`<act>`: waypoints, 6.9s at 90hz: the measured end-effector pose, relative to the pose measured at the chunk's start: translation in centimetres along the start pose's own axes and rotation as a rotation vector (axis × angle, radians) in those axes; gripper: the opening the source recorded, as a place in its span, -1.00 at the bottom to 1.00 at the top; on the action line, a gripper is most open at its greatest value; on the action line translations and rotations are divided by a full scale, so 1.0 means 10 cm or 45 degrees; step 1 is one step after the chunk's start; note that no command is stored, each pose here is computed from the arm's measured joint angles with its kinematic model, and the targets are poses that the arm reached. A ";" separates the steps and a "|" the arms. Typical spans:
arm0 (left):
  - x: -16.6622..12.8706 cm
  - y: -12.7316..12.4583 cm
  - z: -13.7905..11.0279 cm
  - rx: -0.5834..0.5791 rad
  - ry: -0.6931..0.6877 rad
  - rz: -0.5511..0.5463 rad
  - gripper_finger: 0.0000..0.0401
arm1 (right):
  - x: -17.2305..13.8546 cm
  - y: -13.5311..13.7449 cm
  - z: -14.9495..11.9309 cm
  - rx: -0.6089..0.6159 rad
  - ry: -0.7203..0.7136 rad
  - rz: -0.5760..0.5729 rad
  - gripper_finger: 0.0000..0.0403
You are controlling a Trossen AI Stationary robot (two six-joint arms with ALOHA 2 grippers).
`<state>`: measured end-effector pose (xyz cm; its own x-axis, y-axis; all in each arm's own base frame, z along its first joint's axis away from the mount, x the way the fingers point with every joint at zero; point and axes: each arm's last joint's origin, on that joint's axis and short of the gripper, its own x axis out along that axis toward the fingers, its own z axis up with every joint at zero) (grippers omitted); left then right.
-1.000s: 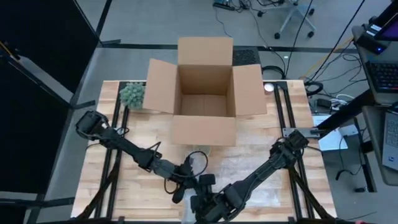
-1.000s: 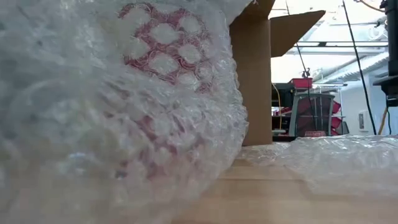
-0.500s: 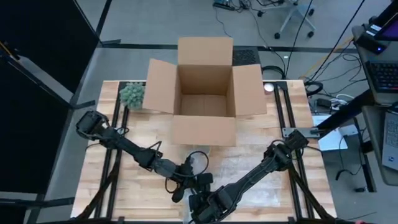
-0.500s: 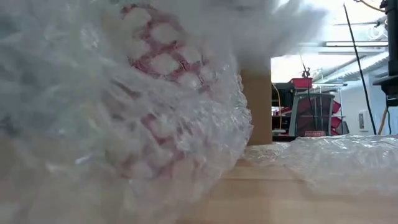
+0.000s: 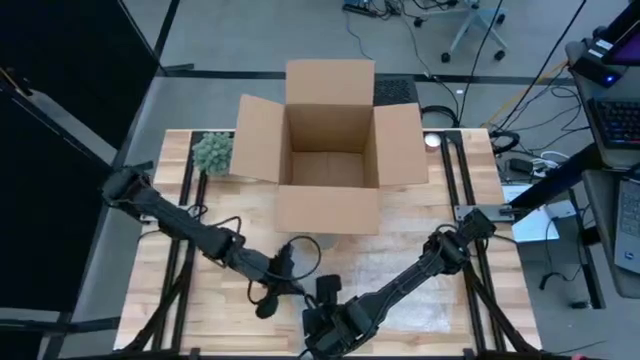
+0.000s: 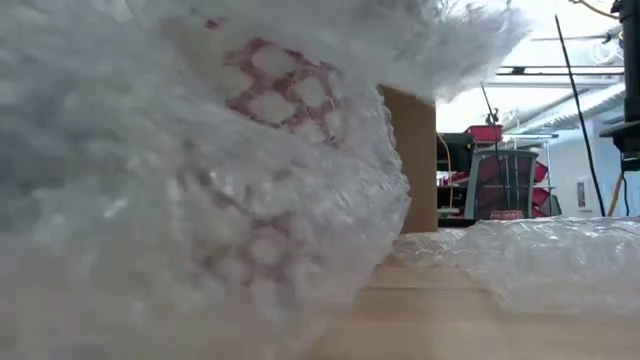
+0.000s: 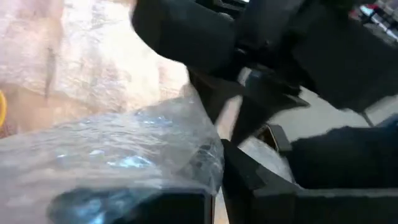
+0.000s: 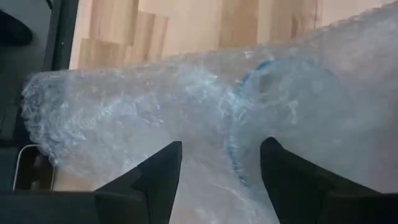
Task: Wrap mug
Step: Wrap the red patterned mug with bubble wrap
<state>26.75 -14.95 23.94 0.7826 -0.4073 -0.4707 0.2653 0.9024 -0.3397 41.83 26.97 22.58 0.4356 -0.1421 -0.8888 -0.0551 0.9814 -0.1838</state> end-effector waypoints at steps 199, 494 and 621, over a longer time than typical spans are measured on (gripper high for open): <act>0.61 0.37 -0.33 0.130 -0.026 0.179 -0.17 | 0.06 -0.10 0.04 0.057 0.023 0.028 -0.03; 0.43 0.37 -0.20 0.025 -0.077 0.299 -0.17 | 0.27 -0.09 0.00 0.057 0.070 0.074 -0.03; 0.81 0.44 -0.48 0.002 -0.021 0.242 -0.17 | -0.04 -0.14 -0.01 0.078 0.038 0.019 -0.03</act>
<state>31.55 -14.99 14.72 0.8280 -0.2269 -0.5128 0.1123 0.9631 -0.2447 41.67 25.60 23.12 0.4080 -0.1302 -0.9036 -0.0058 0.9894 -0.1452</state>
